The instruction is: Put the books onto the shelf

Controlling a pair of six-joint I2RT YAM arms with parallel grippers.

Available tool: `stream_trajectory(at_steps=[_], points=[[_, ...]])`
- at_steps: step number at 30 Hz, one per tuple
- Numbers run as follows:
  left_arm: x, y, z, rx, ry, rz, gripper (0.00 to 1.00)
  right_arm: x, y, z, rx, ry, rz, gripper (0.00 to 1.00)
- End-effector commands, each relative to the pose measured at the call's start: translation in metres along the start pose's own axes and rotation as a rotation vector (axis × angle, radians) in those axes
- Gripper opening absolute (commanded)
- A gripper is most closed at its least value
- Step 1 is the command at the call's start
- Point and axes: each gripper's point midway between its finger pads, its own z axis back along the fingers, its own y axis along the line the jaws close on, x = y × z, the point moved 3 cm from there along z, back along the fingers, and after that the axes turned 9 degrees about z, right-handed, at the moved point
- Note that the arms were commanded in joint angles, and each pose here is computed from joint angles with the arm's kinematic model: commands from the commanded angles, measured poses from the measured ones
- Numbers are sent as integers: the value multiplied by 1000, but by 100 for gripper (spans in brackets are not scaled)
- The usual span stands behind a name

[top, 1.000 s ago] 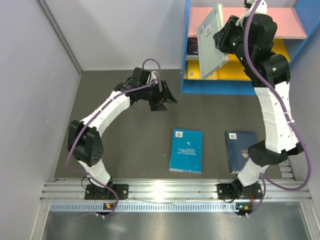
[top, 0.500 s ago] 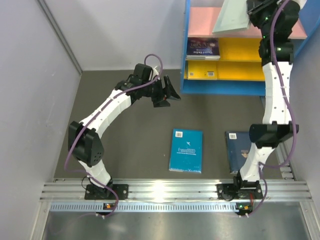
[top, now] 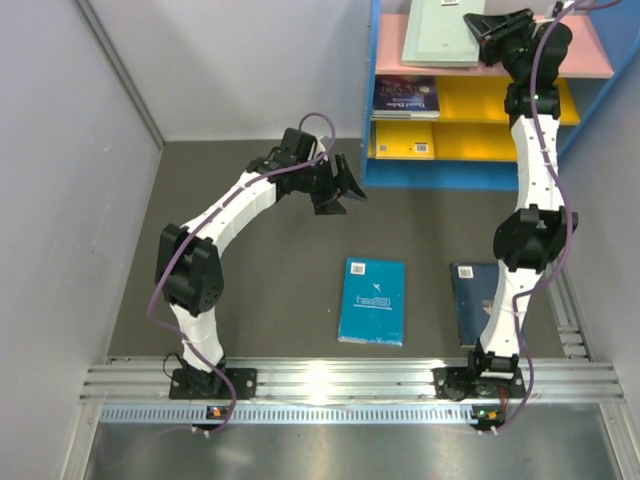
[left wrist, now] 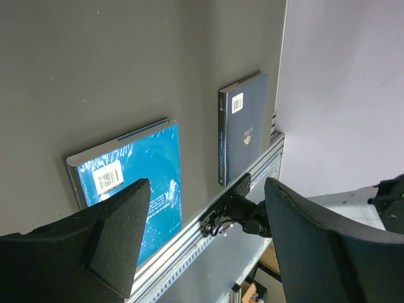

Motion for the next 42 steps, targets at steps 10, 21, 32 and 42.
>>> stream_trajectory(at_steps=[10,21,32,42], points=[[30,-38,-20,-103,31,0,78,-74,16,8,103,300,30,0],[49,-35,-16,-108,39,68,77,-79,14,-2,-115,116,48,5],[76,-25,-9,-128,20,102,77,-59,3,21,-209,124,162,100],[75,-12,-11,-105,36,101,77,-3,-58,85,-599,105,448,100]])
